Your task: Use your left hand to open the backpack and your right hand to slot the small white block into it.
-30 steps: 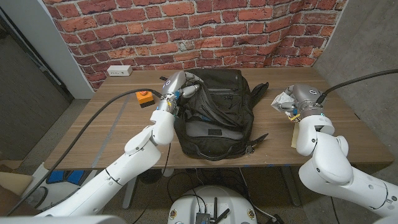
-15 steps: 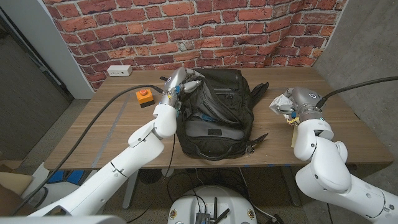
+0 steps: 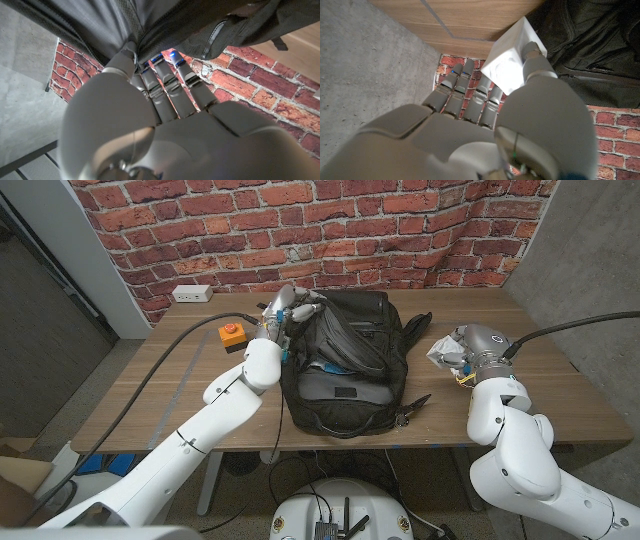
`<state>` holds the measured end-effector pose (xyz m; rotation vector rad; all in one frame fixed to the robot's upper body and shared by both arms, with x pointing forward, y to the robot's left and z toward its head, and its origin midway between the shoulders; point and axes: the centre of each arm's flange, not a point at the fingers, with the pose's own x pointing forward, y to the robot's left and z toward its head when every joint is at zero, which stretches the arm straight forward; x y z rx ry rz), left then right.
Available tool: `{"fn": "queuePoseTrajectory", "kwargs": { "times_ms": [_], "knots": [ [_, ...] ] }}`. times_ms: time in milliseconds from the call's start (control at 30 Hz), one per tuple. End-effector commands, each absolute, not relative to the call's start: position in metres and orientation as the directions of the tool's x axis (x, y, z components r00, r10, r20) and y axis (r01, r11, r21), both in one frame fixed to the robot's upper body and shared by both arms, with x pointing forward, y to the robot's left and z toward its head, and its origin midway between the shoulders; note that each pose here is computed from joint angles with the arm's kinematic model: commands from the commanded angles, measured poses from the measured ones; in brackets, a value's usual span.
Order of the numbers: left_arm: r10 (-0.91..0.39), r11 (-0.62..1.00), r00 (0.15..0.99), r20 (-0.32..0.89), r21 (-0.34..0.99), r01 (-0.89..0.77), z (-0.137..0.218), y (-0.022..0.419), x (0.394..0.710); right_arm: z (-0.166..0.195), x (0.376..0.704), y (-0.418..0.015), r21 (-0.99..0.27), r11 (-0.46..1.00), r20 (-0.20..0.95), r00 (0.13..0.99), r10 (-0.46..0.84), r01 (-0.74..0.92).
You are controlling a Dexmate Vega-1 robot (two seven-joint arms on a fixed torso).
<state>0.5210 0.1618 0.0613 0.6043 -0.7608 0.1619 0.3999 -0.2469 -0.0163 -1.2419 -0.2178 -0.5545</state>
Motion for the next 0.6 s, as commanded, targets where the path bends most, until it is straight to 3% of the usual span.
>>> {"fn": "queuePoseTrajectory", "kwargs": {
  "times_ms": [33, 600],
  "knots": [
    [-0.047, 0.873, 0.757, 0.652, 0.396, -0.287, 0.072, 0.163, 0.527, -0.02, 0.396, -0.239, -0.838, 0.229, 0.436, 0.86, -0.267, 0.496],
    [-0.026, 0.915, 0.774, 0.632, 0.328, -0.236, 0.087, 0.16, 0.533, -0.02, 0.39, -0.232, -0.84, 0.235, 0.429, 0.863, -0.267, 0.49]
  ]
}}
